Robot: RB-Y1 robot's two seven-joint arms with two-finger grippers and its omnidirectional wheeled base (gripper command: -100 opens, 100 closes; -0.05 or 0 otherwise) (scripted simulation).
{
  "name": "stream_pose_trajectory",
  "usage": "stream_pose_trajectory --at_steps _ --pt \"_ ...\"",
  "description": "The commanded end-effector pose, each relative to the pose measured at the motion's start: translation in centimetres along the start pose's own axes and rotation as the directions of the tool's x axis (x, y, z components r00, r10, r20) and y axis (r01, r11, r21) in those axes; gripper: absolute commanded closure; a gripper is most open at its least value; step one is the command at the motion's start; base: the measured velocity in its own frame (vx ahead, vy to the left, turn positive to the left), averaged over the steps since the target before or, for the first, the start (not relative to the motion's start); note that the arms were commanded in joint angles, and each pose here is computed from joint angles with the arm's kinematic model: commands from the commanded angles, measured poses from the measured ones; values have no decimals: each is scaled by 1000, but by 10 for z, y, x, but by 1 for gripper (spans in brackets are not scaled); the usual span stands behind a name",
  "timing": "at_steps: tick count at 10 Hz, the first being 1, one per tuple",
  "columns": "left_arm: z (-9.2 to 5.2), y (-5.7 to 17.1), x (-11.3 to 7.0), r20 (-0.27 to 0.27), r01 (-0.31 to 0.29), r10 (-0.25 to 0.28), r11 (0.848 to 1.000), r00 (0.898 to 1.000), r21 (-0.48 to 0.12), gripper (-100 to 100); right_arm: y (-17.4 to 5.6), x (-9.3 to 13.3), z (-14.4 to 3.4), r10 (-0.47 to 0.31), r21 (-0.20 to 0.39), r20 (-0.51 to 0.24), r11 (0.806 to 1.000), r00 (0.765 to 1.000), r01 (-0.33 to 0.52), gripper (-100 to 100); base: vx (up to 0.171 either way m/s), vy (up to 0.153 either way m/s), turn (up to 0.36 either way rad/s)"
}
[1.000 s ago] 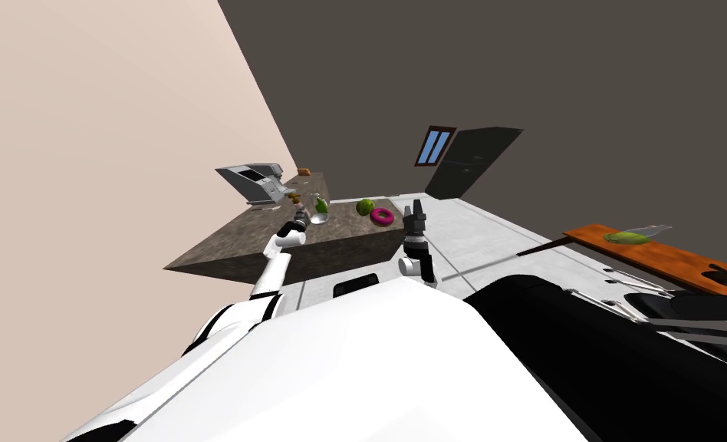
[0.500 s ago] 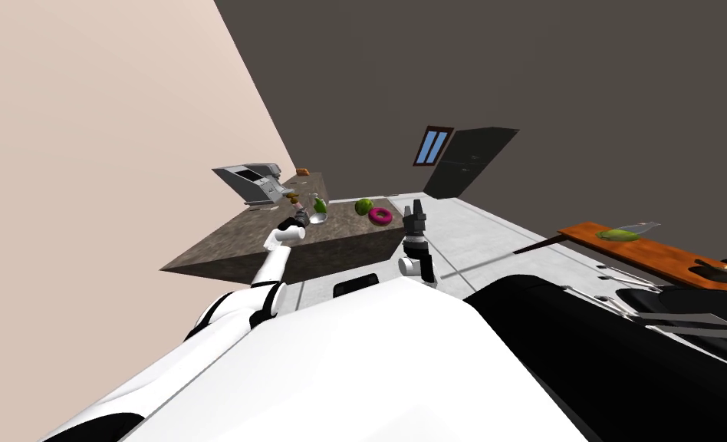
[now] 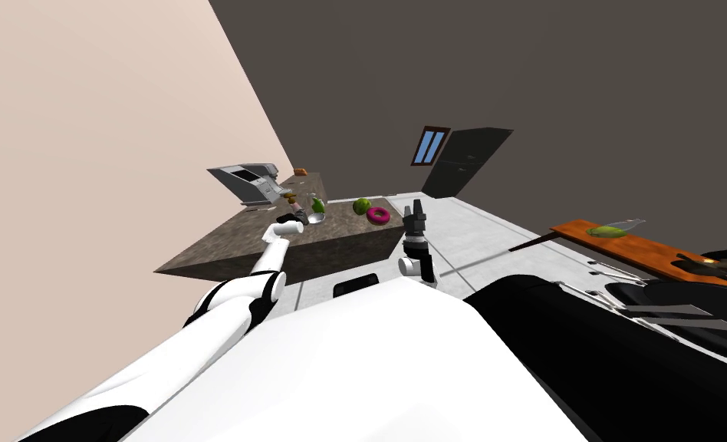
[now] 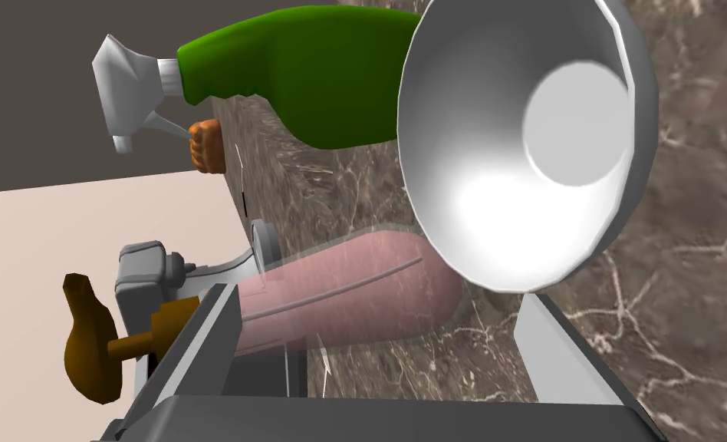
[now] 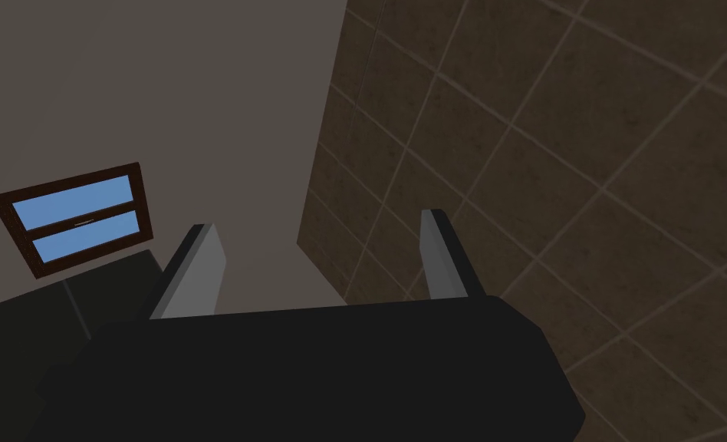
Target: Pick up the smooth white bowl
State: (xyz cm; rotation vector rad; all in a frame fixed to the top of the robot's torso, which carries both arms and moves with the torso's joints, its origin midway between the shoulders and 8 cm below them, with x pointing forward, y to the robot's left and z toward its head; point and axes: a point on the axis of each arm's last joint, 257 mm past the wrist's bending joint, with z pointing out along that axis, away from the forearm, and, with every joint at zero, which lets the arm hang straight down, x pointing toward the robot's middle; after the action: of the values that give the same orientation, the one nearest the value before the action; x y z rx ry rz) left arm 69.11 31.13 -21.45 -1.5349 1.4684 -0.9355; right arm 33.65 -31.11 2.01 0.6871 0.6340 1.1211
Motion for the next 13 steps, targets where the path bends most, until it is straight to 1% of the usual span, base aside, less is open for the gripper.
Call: stream_pose_trajectory --at_steps 1,2,3,4,5,6,7,8,9,10,11,12,13 --pt "2 12 -6 13 10 -10 998 1000 -59 -100 0 0 0 0 0 0 1000 1000 0 0 -14 -11 -24" --pt "2 12 -6 13 10 -10 998 1000 -59 -100 0 0 0 0 0 0 1000 1000 0 0 0 0 0" --pt "6 14 -11 27 28 -25 994 999 -105 -100 0 0 0 0 0 0 1000 1000 0 0 -6 -12 -38" --pt "6 18 -12 29 29 -26 993 999 -117 -100 0 0 0 0 0 0 1000 1000 0 0 -7 -12 -28" --pt "7 15 -16 40 46 -41 987 998 -152 -100 0 0 0 0 0 0 1000 1000 0 0 -8 -14 -45" --pt "7 24 -18 45 49 -42 984 998 -173 -100 0 0 0 0 0 0 1000 1000 0 0 -5 -11 -30" --pt "7 21 -21 55 67 -57 976 997 -206 -100 0 0 0 0 0 0 1000 1000 0 0 -3 -14 -44" --pt "7 30 -23 61 71 -58 971 996 -227 -100 0 0 0 0 0 0 1000 1000 0 0 3 -12 -33" --pt "6 28 -26 71 90 -74 961 995 -261 -100 0 0 0 0 0 0 1000 1000 0 0 10 -16 -59" --pt "6 36 -28 76 93 -75 956 994 -277 -100 0 0 0 0 0 0 1000 1000 0 0 10 -13 -26" --pt "4 39 -30 87 114 -90 942 992 -317 -100 0 0 0 0 0 0 1000 1000 0 0 13 -12 -50" --pt "4 42 -31 90 115 -91 939 992 -325 -100 0 0 0 0 0 0 1000 1000 0 0 13 -9 -30" --pt "1 43 -32 99 134 -105 924 990 -359 -100 0 0 0 0 0 0 1000 1000 0 0 17 -10 -53"
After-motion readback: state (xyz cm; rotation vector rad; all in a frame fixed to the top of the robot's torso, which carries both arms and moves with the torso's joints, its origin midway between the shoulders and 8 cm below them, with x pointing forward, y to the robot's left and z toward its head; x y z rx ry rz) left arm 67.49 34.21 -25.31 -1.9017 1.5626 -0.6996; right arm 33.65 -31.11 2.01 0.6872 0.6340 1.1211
